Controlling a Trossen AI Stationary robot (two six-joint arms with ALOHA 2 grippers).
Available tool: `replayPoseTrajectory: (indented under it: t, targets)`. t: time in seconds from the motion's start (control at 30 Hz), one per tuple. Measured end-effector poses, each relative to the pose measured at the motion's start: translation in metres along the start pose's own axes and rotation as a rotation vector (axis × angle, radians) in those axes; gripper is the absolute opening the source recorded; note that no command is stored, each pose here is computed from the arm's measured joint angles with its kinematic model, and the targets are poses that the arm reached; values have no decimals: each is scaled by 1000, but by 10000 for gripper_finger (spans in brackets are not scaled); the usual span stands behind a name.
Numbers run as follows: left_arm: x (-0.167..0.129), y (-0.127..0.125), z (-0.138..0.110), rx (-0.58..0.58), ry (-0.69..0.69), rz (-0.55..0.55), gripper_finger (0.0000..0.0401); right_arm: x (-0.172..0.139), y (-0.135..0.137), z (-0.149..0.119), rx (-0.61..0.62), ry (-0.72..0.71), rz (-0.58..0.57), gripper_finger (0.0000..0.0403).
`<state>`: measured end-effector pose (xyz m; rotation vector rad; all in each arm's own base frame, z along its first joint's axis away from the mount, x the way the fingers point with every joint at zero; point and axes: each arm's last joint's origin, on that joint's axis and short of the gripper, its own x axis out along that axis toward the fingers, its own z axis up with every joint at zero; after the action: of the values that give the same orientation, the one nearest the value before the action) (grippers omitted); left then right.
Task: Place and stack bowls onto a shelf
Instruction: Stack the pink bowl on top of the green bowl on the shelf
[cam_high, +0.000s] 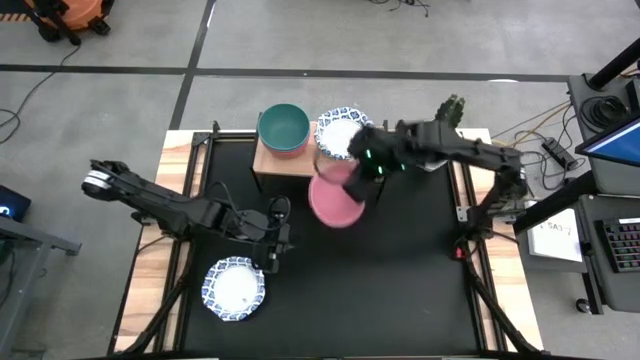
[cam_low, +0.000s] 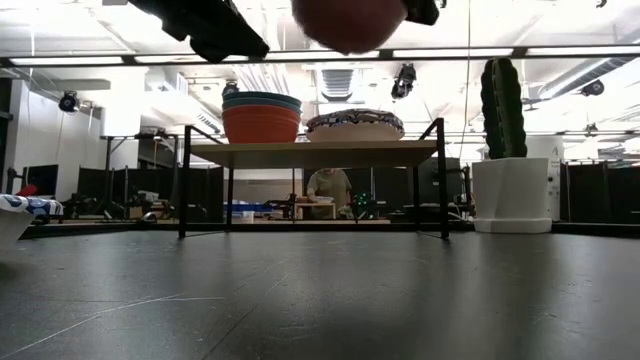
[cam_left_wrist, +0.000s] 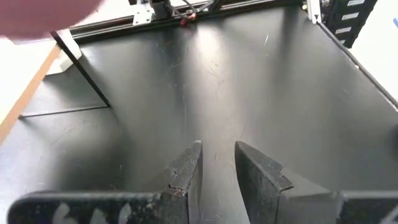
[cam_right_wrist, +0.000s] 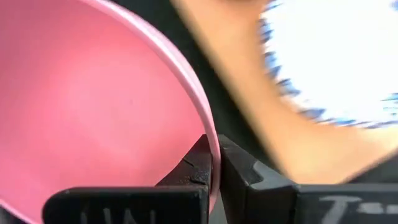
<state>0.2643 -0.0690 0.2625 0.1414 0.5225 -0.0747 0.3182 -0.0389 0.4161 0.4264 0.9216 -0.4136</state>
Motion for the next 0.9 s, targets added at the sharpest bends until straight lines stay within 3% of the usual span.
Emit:
replayPoseTrajectory:
  t: [0.23,0.53,0.9]
  targets:
    - [-14,3,2,-46,1,0,78,2,-59,53,111,-12,-136,9]
    - [-35,8,0,-85,17,64,78,23,-113,95,205,-171,-7,9]
    - [-48,15,-6,-131,50,267,78,57,-125,125,190,-333,65,9]
